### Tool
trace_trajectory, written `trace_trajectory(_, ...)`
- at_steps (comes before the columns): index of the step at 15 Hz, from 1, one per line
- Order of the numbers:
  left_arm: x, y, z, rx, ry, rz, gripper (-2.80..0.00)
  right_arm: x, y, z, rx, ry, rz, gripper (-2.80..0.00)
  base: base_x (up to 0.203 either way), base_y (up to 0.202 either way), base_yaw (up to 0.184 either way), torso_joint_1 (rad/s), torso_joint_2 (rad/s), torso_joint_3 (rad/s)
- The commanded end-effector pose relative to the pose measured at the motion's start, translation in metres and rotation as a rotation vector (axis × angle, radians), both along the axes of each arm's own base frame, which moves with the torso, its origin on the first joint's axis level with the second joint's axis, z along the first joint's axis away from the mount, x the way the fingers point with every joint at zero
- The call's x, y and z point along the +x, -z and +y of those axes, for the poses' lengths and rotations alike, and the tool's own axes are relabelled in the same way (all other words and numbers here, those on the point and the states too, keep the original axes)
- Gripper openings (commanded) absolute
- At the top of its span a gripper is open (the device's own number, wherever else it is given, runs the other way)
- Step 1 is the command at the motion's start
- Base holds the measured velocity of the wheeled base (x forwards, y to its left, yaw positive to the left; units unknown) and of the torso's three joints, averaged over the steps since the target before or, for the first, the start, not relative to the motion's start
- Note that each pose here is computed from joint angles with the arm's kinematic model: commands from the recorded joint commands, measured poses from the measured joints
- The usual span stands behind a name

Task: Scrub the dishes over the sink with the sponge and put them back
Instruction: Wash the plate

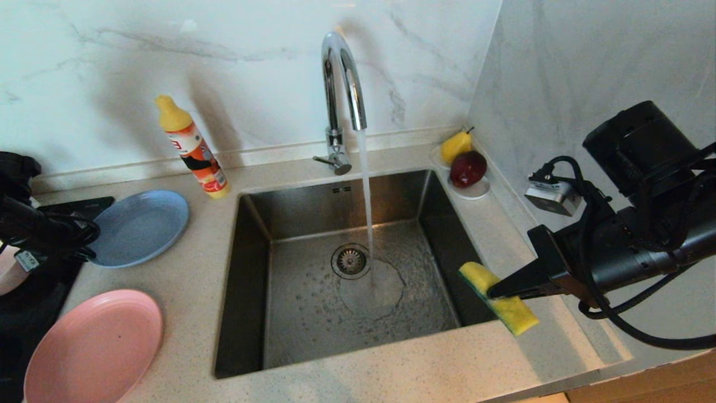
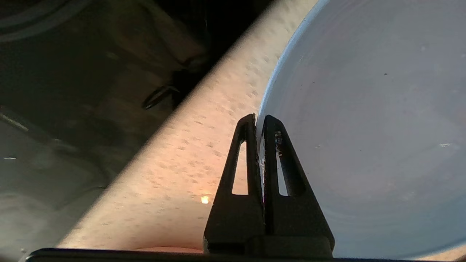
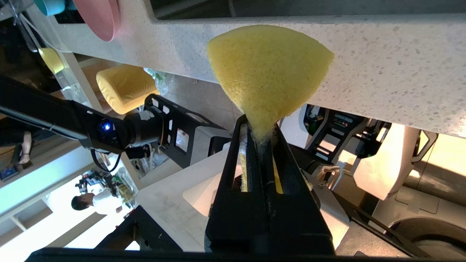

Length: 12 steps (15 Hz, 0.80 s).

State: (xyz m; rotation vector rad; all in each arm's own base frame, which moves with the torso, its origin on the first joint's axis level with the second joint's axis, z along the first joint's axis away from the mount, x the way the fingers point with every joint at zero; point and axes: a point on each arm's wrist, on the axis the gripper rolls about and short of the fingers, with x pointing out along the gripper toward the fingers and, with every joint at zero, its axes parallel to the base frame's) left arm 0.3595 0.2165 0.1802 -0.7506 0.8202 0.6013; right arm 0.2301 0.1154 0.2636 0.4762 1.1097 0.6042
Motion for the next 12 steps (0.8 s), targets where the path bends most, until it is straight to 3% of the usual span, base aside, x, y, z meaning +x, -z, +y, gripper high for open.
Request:
trace_trajectory(1,-0.010,-0.012,0.008,0.015,-0.028,-0.025,-2.80,-0.001,0.000,0.000,0.001,0.000,0.005,-2.80,0.000,0.000,0.000,0.000,0.00,0.000)
trace_trajectory(12,-0.082,-0.106,0.002,0.141,-0.120,-0.204,-2.80,-0.004,-0.002,0.002,0.005,-0.012,0.003,-2.80,0.000,0.000,0.000,0.000,0.00,0.000)
